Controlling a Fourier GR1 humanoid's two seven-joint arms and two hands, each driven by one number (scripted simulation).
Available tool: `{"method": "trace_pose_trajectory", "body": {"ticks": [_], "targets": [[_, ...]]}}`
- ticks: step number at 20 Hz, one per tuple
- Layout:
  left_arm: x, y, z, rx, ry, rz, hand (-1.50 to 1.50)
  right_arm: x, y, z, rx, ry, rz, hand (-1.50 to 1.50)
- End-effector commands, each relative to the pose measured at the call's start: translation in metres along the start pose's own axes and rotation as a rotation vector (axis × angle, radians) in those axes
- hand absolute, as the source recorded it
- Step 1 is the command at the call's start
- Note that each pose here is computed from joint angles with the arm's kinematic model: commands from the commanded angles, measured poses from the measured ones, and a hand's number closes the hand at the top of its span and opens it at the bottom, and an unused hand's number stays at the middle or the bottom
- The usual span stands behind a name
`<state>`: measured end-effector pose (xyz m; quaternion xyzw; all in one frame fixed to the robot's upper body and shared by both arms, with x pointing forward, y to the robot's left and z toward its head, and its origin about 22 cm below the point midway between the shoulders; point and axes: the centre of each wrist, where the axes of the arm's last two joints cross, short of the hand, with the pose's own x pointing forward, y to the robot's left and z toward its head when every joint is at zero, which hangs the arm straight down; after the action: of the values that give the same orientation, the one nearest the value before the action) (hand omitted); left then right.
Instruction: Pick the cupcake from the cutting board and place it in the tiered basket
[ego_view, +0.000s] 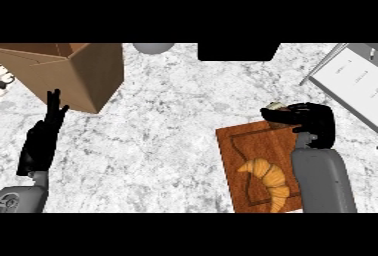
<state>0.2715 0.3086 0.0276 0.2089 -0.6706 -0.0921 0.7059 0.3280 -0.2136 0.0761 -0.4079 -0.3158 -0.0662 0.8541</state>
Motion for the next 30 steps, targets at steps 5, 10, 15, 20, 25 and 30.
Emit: {"method": "trace_pose_trajectory", "body": {"ticks": [5, 10, 15, 20, 25, 30], "targets": [[0.031, -0.024, -0.014, -0.097, -0.11, 0.027, 0.0, 0.117, 0.003, 0.011, -0.208, -0.203, 0.122, 1.5], [0.036, -0.028, -0.016, -0.105, -0.125, 0.004, 0.0, 0.159, -0.004, 0.026, -0.456, -0.334, 0.027, 1.5], [0.029, -0.02, -0.013, -0.082, -0.096, 0.015, 0.0, 0.191, -0.022, 0.034, -0.636, -0.414, 0.002, 1.5], [0.033, -0.023, -0.019, -0.065, -0.081, 0.013, 0.0, 0.226, -0.061, 0.036, -0.765, -0.374, 0.096, 1.5], [0.024, -0.016, -0.011, -0.06, -0.071, 0.004, 0.0, 0.243, -0.077, 0.037, -0.718, -0.345, 0.154, 1.5], [0.027, -0.008, -0.013, -0.057, -0.082, 0.0, 0.0, 0.239, -0.088, 0.015, -0.677, -0.376, 0.072, 1.5]]}}
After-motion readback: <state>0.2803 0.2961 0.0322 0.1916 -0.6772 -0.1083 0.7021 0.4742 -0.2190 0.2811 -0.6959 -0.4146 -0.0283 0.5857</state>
